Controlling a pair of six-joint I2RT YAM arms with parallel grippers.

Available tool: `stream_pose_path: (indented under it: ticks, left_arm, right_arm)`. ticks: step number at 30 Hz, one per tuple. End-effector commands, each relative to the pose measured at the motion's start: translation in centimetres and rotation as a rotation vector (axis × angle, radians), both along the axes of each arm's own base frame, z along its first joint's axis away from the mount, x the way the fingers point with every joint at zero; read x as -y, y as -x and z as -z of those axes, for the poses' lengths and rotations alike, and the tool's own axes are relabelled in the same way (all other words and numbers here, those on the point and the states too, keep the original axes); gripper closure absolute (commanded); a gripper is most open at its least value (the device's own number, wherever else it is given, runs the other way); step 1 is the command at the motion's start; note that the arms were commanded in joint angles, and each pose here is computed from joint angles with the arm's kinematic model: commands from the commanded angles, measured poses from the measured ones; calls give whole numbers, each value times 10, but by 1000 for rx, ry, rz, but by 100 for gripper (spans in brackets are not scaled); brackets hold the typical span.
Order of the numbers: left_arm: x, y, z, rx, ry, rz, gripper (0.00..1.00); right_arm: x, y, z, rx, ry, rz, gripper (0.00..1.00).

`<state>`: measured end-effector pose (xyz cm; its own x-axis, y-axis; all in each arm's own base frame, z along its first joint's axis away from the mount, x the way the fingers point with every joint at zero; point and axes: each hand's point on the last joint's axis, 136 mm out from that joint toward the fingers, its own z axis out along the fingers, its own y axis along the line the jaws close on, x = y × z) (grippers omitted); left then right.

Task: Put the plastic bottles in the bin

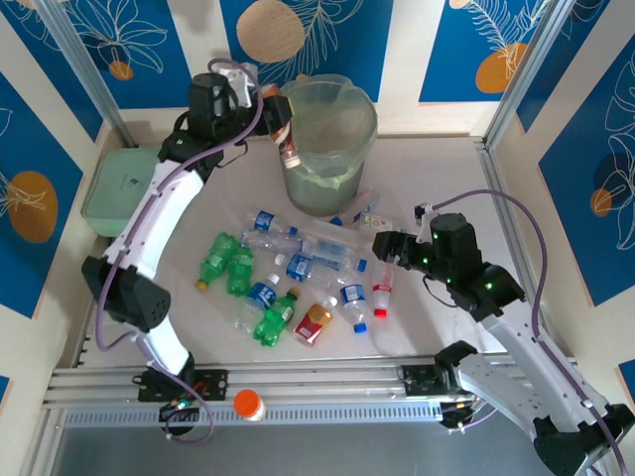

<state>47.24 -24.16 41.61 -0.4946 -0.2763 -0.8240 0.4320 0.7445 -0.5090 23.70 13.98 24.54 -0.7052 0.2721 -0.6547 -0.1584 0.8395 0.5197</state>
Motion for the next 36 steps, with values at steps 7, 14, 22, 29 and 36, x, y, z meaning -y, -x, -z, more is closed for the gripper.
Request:
stream_pose_path:
  ticks: [7,14,22,29,36]
  left_arm:
    - [15,-62,-30,176,107,-136,66]
    - [55,-91,-5,229,-56,-116,62]
    - [91,-104,49,213,-238,-79,57]
    - [107,-112,109,125,-301,-24,55]
    - [110,-111,138,77,-352,-12,34]
  right_arm:
    - [-5,-2,9,-32,-38,-24,23]
    - [-19,0,31,-106,-89,-62,24]
    - [-26,4,45,-141,-67,-74,24]
    - [-37,9,48,-146,-71,-123,24]
    - [-45,20,56,-148,-21,-151,24]
